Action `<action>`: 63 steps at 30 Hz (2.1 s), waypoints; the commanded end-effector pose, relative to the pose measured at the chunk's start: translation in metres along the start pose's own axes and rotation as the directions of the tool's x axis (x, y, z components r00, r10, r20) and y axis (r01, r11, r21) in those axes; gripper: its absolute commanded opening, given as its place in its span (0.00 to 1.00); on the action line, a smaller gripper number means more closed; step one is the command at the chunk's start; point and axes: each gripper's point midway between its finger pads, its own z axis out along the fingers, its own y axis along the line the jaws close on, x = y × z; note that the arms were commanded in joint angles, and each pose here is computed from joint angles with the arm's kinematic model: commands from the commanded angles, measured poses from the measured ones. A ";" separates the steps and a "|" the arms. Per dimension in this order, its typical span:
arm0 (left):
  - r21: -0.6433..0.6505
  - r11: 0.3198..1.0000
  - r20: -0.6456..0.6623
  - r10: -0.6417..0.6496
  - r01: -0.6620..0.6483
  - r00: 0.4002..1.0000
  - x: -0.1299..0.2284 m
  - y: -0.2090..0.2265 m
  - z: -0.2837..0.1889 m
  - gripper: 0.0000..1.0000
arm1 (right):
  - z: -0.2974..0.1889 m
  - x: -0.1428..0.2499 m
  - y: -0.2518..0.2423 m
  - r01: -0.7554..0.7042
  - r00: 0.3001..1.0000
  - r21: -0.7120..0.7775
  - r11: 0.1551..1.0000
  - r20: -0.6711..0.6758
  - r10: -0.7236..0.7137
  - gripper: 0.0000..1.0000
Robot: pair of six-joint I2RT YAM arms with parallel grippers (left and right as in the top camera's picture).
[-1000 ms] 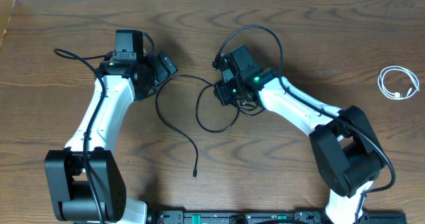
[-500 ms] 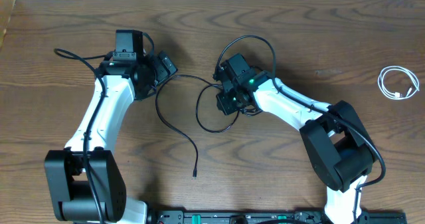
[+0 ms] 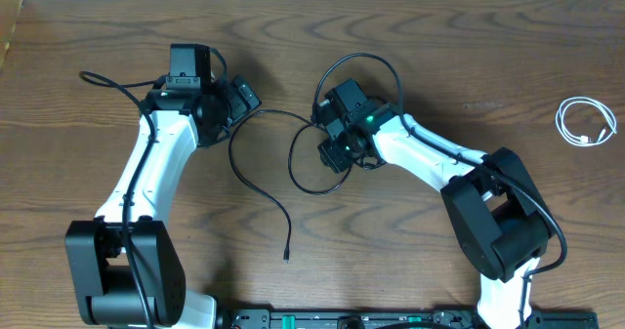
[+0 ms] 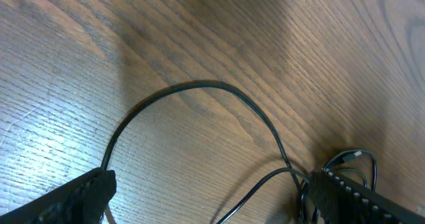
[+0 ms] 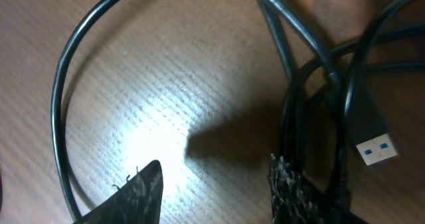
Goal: Untangle cables
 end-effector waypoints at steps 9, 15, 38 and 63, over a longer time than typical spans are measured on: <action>-0.025 1.000 -0.008 -0.001 0.001 1.000 0.003 0.008 0.004 0.98 | -0.021 -0.005 -0.014 0.131 0.989 0.105 0.986 -0.078 -0.123 0.54; -0.025 1.000 -0.008 -0.001 0.001 1.000 0.003 0.008 0.004 0.98 | -0.020 -0.003 -0.005 0.147 0.987 0.055 0.988 -0.080 -0.142 0.58; -0.025 1.000 -0.008 -0.001 0.001 1.000 0.003 0.008 0.004 0.98 | -0.022 0.020 -0.006 -0.070 0.984 0.079 0.994 -0.156 0.082 0.55; -0.025 1.000 -0.008 -0.001 0.001 1.000 0.003 0.008 0.004 0.98 | -0.017 0.032 -0.015 -0.159 0.969 0.145 0.977 -0.167 0.182 0.35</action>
